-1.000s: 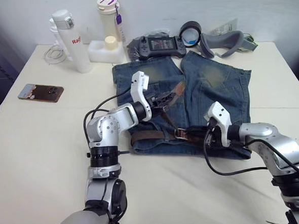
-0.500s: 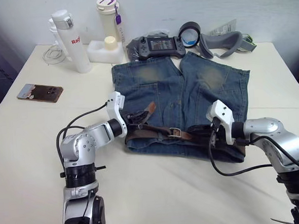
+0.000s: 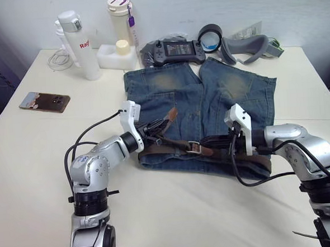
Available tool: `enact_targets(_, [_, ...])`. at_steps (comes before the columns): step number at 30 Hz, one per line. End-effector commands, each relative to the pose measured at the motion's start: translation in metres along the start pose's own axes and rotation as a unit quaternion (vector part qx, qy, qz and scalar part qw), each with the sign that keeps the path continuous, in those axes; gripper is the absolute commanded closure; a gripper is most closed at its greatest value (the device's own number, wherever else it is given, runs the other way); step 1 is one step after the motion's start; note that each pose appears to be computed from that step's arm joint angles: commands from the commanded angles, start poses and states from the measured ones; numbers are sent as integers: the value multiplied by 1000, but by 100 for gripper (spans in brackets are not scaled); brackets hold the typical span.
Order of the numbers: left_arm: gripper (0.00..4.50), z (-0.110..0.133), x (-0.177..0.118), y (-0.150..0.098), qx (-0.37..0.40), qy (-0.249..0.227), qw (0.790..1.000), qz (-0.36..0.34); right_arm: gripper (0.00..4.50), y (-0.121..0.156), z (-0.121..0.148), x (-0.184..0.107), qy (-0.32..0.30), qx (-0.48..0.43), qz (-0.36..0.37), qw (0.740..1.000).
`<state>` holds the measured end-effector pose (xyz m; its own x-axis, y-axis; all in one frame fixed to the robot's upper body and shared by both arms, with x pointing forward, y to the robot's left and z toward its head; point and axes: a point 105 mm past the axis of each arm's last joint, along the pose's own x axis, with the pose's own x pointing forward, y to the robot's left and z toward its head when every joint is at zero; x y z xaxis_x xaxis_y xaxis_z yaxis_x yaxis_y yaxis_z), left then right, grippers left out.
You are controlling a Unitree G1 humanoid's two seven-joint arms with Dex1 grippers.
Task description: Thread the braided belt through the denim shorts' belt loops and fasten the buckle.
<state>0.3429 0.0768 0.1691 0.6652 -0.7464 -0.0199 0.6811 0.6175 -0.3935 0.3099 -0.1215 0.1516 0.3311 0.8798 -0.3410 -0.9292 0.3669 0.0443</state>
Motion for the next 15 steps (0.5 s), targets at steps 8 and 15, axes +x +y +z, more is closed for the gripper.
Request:
enact_targets(8, [450,-2,-10,15,79,-37,996,33,448,-3,19,-8,-23,5,16,1000])
enact_targets(15, [450,-5,-13,21,97,-41,994,43,448,-3,14,-12,1,11,23,1000])
